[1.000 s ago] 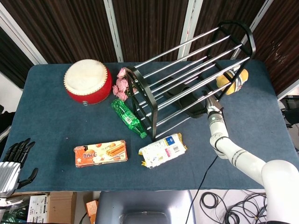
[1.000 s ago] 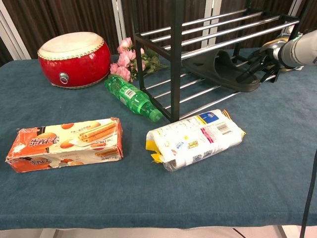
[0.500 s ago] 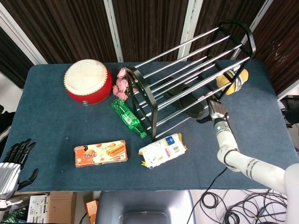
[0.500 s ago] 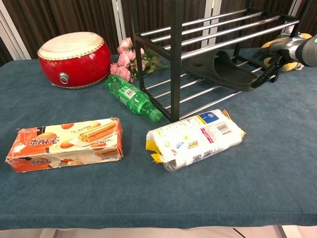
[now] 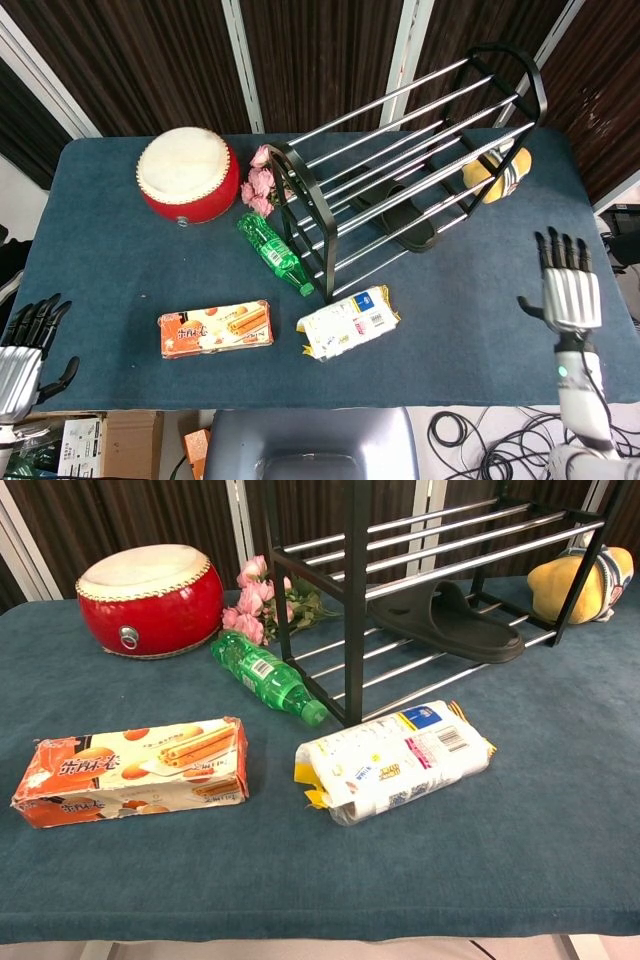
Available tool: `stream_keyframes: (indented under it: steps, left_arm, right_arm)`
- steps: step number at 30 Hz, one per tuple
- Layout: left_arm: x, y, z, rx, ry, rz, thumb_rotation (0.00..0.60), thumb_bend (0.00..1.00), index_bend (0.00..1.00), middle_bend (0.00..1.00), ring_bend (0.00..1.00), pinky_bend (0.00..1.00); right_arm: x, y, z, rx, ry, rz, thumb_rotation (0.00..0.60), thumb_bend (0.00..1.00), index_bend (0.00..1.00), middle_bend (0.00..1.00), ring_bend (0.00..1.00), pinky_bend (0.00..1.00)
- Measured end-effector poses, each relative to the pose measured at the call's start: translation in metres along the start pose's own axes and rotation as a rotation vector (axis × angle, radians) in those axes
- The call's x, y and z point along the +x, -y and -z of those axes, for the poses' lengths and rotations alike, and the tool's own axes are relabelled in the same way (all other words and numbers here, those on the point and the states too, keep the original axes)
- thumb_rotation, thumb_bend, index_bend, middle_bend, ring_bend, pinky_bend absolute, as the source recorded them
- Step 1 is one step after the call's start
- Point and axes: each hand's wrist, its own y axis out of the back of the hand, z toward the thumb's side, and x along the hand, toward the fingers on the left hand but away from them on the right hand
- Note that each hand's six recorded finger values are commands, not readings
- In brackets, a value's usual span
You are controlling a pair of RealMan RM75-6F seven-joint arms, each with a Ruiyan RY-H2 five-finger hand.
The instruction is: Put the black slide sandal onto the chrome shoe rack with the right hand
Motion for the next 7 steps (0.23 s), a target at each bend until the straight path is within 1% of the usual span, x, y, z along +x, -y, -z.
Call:
stream_keyframes:
  steps: [3,6,7]
  left_arm:
    - [0.001,0.002,0.000,0.004,-0.011,0.004,0.600,0.40,0.00,0.00,0.00,0.08]
    - [0.002,0.003,-0.001,0.009,-0.011,0.002,0.600,0.40,0.00,0.00,0.00,0.08]
    - [0.002,0.003,-0.002,0.009,-0.011,0.001,0.600,0.40,0.00,0.00,0.00,0.08]
  right_arm:
    - [0.046,-0.008,0.026,-0.022,0.009,0.087,0.600,0.09,0.00,0.00,0.00,0.00]
    - [0.078,-0.007,0.037,-0.023,-0.012,0.106,0.600,0.09,0.00,0.00,0.00,0.00]
    - [0.081,-0.006,0.038,-0.025,-0.017,0.101,0.600,0.09,0.00,0.00,0.00,0.00]
